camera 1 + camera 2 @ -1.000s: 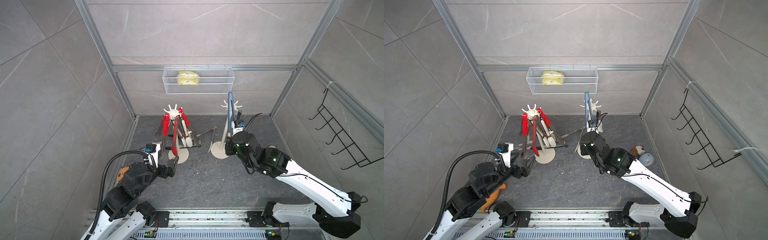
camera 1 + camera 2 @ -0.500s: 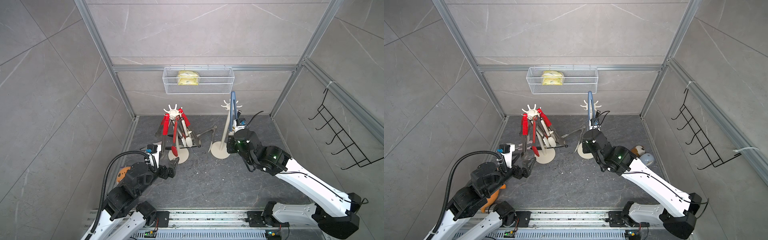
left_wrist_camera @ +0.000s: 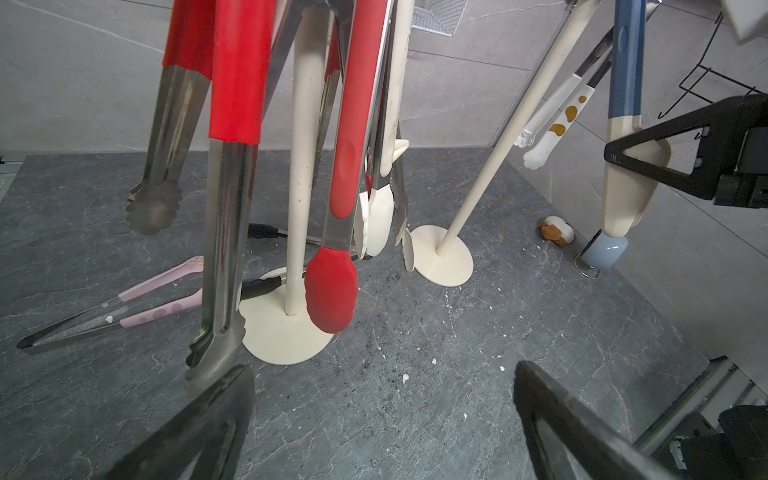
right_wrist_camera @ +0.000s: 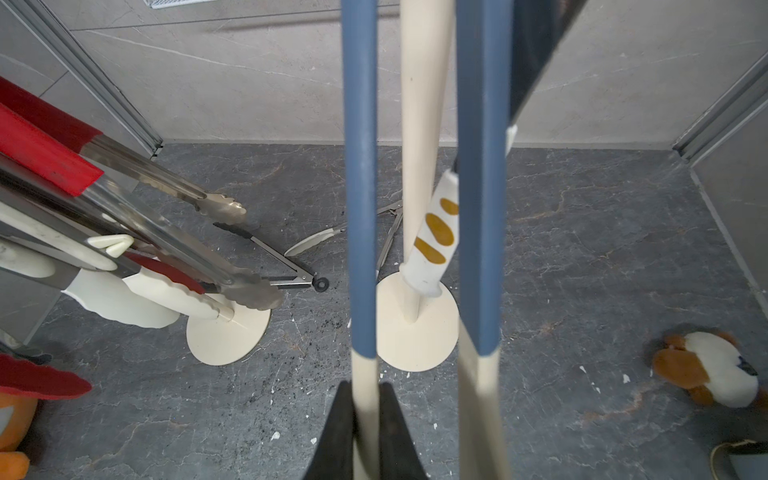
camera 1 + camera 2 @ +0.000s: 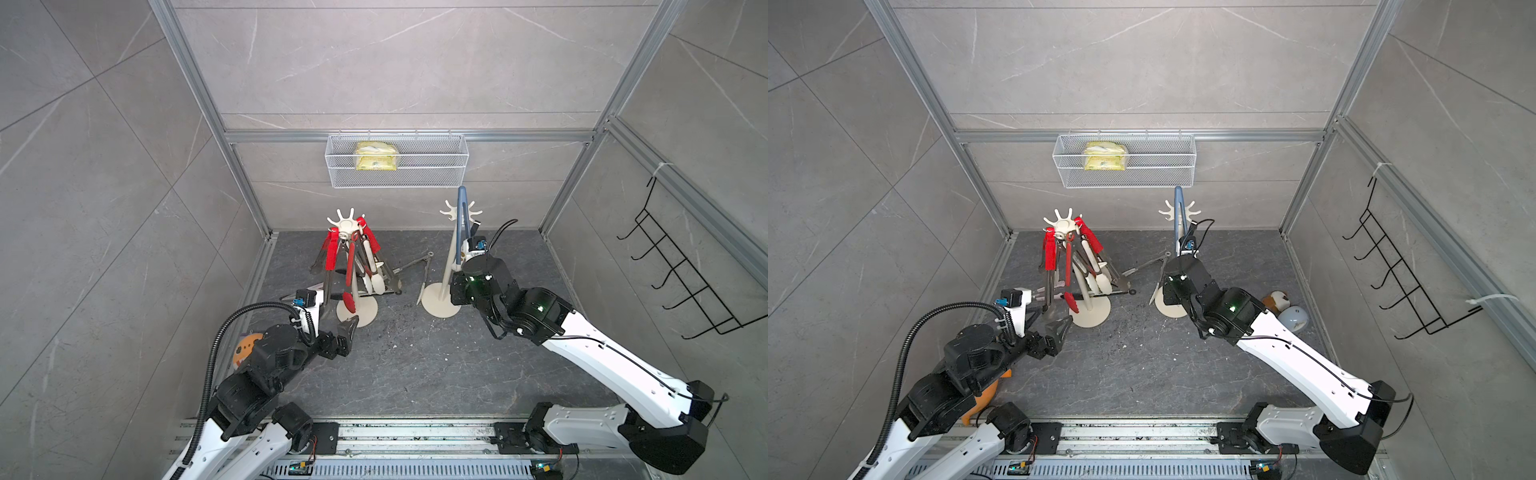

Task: Hang food tongs on kitchen utensil racks
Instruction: Hang the food tongs on the rack.

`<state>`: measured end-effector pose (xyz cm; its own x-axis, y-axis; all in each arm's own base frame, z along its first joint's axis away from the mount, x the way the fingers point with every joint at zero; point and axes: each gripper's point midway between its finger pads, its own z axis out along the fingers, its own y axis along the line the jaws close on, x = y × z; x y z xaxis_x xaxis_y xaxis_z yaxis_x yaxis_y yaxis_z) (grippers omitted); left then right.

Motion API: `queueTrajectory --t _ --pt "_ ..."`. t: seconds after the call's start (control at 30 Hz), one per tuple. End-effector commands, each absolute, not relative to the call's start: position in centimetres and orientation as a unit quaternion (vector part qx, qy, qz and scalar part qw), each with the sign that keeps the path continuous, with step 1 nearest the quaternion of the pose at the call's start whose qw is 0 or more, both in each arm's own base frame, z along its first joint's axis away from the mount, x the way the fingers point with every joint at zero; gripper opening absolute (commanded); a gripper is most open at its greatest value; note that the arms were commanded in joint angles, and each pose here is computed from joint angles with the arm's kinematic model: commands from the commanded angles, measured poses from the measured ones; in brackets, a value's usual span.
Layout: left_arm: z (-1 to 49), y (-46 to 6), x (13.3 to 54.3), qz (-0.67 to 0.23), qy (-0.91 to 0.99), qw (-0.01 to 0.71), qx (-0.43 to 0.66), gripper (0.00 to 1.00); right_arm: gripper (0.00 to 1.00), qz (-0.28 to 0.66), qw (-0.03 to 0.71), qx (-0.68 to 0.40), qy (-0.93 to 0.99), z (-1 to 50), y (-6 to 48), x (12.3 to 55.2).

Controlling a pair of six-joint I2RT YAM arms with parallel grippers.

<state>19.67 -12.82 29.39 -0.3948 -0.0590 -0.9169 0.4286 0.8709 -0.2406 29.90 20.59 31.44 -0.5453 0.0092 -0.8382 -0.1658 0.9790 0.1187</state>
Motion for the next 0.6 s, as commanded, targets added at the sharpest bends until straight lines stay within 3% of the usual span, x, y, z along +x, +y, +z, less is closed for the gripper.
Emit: queueTrajectory --t 0.0,0.57 --pt "29.9 -13.1 19.7 -0.234 0.798 0.543 0.119 0.99 0.00 0.097 0.475 -0.035 0.874 31.0 20.7 30.2" --pt "29.6 -13.3 19.9 -0.234 0.801 0.538 0.121 0.99 0.00 0.078 0.440 -0.039 0.894 26.1 20.0 29.3"
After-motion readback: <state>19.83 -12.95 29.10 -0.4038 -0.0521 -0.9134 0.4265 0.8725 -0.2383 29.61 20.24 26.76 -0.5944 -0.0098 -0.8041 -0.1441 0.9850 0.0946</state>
